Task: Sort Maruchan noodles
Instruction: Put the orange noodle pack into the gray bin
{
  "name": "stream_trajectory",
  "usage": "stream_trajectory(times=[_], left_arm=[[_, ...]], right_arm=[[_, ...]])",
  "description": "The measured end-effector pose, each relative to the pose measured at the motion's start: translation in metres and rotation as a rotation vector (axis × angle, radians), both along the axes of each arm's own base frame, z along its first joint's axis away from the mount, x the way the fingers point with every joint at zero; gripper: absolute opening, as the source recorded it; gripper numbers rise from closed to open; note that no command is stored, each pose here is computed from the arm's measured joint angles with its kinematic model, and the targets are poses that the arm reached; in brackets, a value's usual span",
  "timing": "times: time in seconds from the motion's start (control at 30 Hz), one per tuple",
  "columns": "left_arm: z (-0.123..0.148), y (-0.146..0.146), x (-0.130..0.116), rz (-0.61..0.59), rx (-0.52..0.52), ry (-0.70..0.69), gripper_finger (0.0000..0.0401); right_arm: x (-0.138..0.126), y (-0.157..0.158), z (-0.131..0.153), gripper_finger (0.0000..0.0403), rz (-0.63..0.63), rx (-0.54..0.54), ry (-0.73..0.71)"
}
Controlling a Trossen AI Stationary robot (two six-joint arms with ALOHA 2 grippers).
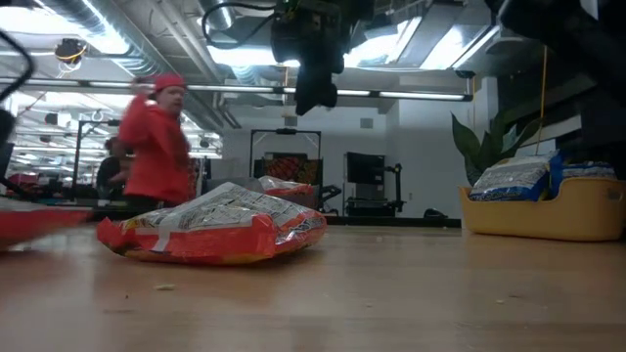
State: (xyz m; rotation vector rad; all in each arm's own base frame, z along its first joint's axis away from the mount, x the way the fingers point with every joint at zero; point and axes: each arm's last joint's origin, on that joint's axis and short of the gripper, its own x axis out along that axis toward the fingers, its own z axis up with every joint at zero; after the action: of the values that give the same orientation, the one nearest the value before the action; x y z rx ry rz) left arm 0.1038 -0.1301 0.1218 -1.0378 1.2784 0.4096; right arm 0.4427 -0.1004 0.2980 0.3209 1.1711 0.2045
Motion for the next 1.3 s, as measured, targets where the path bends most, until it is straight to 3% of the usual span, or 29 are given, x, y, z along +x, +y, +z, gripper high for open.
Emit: stream_trajectory(times=[0.3,0.43,0.6,0.73,0.93,1.03,1.17,1.3], left_arm=[[-0.006,0.039,0.052,0.35,0.217,-0.262,0.0],[-0.006,0.071,0.076,0.437,0.349,-0.359,0.0],[-0.003,0.116,0.108,0.483,0.419,-0.49,0.0],[0.005,0.142,0.115,0.441,0.361,-0.557,0.0],[0.037,0.153,0.1,0.33,0.246,-0.651,0.0],[0.048,0.14,0.086,0.183,0.221,-0.557,0.0],[0.058,0.113,0.07,-0.025,0.263,-0.413,0.0],[0.062,0.084,0.07,-0.128,0.266,-0.427,0.0]], right_arm=[[-0.013,0.003,0.027,0.0113,-0.055,-0.005,-0.04],[-0.026,0.006,0.044,0.0113,-0.071,0.002,-0.043],[-0.035,0.017,0.059,0.0113,-0.054,-0.005,-0.056],[-0.044,0.02,0.068,0.0113,-0.053,-0.028,-0.054],[-0.057,0.014,0.082,0.0113,-0.095,-0.046,-0.064],[-0.064,0.02,0.09,0.0113,-0.093,-0.048,-0.077],[-0.068,0.031,0.098,0.0113,-0.113,-0.102,-0.082],[-0.068,0.043,0.1,0.0113,-0.11,-0.168,-0.083]])
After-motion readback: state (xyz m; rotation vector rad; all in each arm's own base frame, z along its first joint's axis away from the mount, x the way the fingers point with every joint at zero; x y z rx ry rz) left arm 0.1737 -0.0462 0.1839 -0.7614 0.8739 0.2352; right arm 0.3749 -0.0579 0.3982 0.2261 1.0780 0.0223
